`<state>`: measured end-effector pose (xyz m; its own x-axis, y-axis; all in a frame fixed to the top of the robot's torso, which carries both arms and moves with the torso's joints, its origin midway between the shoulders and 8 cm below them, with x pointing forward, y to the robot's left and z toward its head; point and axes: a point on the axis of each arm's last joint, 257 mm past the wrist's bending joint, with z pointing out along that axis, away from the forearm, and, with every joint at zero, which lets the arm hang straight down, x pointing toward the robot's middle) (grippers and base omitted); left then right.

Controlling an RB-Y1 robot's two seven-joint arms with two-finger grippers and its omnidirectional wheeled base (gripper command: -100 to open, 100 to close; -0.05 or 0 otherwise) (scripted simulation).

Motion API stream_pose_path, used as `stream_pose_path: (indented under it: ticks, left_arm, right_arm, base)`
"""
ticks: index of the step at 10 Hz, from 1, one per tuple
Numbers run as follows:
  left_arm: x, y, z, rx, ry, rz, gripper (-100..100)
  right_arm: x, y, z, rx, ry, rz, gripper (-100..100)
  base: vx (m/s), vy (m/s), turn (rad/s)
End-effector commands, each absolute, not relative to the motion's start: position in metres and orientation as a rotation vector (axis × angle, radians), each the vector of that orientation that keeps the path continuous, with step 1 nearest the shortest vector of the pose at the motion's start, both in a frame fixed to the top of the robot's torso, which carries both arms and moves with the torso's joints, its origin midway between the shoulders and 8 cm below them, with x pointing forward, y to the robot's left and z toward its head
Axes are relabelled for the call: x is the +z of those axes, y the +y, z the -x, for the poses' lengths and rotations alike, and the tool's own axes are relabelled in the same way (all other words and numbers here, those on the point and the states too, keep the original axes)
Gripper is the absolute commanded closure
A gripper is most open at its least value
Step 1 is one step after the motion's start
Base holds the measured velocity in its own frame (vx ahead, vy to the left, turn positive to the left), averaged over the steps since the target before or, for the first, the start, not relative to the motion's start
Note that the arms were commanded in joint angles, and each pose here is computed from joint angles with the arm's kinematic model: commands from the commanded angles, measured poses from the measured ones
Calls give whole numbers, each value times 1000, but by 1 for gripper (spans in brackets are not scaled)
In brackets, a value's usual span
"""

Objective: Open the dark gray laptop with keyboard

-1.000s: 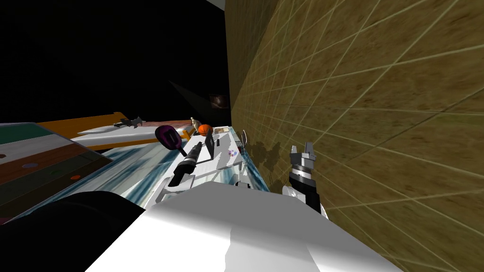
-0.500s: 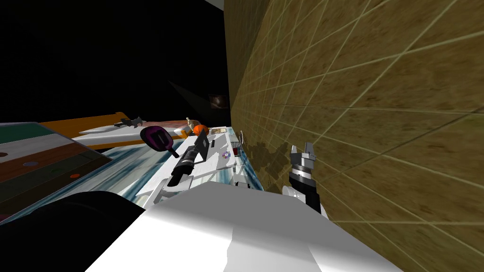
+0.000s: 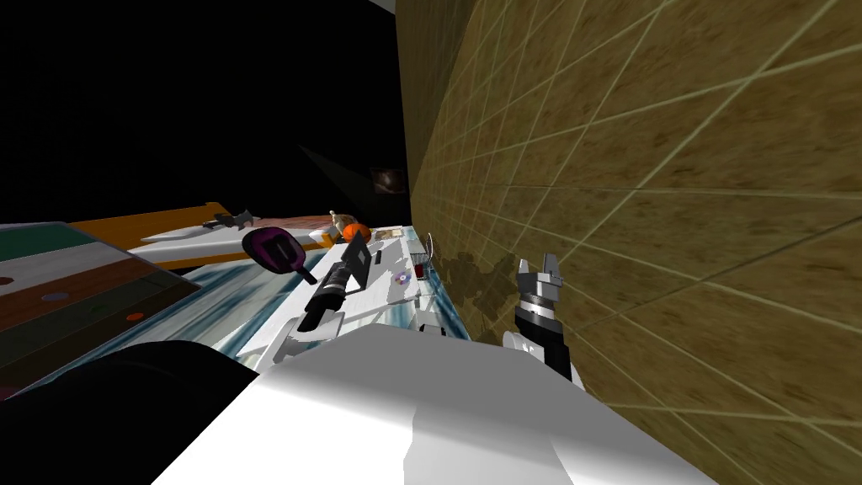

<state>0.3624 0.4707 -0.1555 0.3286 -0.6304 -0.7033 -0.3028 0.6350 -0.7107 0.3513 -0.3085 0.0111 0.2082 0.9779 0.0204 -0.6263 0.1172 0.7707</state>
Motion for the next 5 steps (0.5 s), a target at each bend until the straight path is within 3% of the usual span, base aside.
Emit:
stream_pose_path:
  ticks: [1, 5]
  left_arm:
    - [-162, 462, -371, -369, 1209, 996, 100]
    - [-166, 448, -386, -536, 1117, 1103, 100]
  right_arm:
    - [11, -309, -351, 1275, 581, -750, 0]
    - [11, -308, -351, 1275, 581, -750, 0]
  base:
    - [-61, 120, 44]
    - [-68, 83, 40]
